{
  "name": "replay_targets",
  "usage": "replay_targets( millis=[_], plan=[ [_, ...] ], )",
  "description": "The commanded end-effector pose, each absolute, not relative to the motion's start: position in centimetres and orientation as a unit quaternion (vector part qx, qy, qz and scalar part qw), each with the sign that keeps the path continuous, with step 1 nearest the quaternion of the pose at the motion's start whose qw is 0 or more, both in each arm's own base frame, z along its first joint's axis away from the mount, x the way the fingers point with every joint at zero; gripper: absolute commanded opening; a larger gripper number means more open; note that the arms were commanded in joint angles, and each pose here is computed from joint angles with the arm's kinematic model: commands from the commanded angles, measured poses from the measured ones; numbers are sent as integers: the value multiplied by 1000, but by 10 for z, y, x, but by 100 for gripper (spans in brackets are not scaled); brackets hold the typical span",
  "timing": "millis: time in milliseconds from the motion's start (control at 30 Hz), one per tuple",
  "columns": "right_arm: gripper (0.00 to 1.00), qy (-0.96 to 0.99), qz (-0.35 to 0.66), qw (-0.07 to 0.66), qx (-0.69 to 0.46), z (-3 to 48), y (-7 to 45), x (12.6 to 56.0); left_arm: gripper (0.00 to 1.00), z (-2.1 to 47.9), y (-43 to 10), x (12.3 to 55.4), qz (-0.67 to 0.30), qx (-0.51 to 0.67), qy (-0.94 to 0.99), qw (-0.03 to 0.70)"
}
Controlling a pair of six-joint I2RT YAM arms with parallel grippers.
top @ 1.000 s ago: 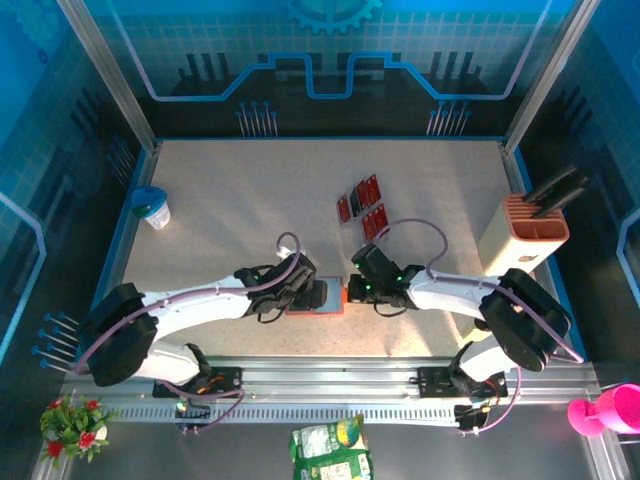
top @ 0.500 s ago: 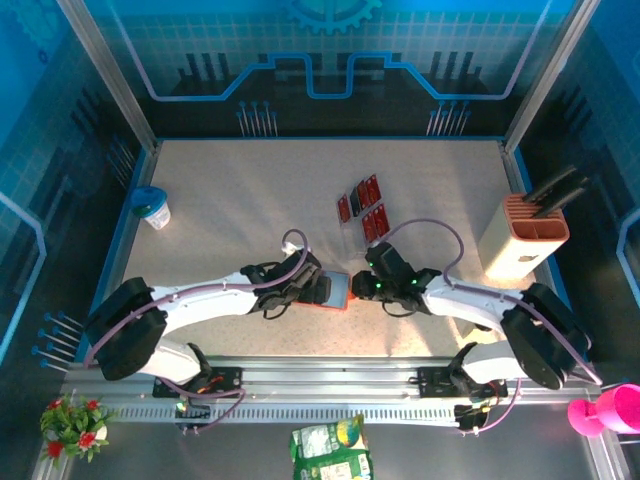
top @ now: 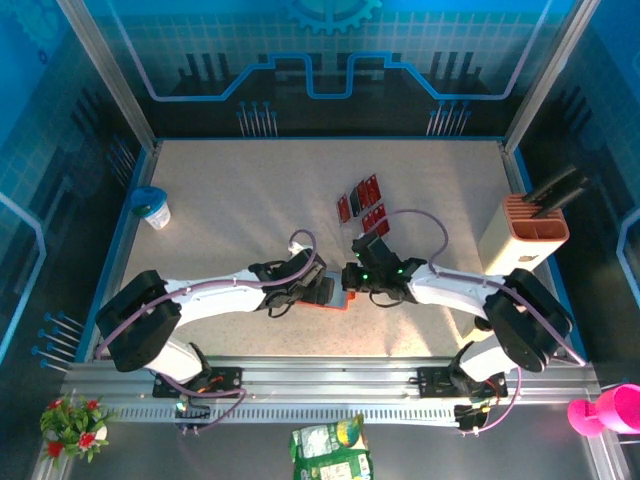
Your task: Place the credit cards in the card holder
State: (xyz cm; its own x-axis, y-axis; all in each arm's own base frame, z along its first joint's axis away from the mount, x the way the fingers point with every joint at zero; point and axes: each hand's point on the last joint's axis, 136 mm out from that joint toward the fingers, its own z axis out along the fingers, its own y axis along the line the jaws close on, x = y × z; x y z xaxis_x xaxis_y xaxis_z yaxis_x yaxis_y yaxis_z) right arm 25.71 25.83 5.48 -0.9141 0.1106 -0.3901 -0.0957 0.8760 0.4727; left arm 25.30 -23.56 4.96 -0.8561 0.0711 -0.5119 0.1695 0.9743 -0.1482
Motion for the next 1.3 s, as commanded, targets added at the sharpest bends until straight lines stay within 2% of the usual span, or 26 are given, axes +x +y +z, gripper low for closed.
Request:
replay_targets(
  millis=[0, 900, 1267],
  plan=[
    [0, 946, 252, 202, -12, 53, 267, 261, 99, 49, -231, 258, -85, 66, 957, 271],
    [0, 962, 234, 135, -37, 9, 279, 263, 99, 44, -225, 261, -92, 62, 958, 266],
    [0, 960, 247, 126, -36, 5, 288, 262, 99, 26, -220, 256, -85, 62, 963, 250]
  ],
)
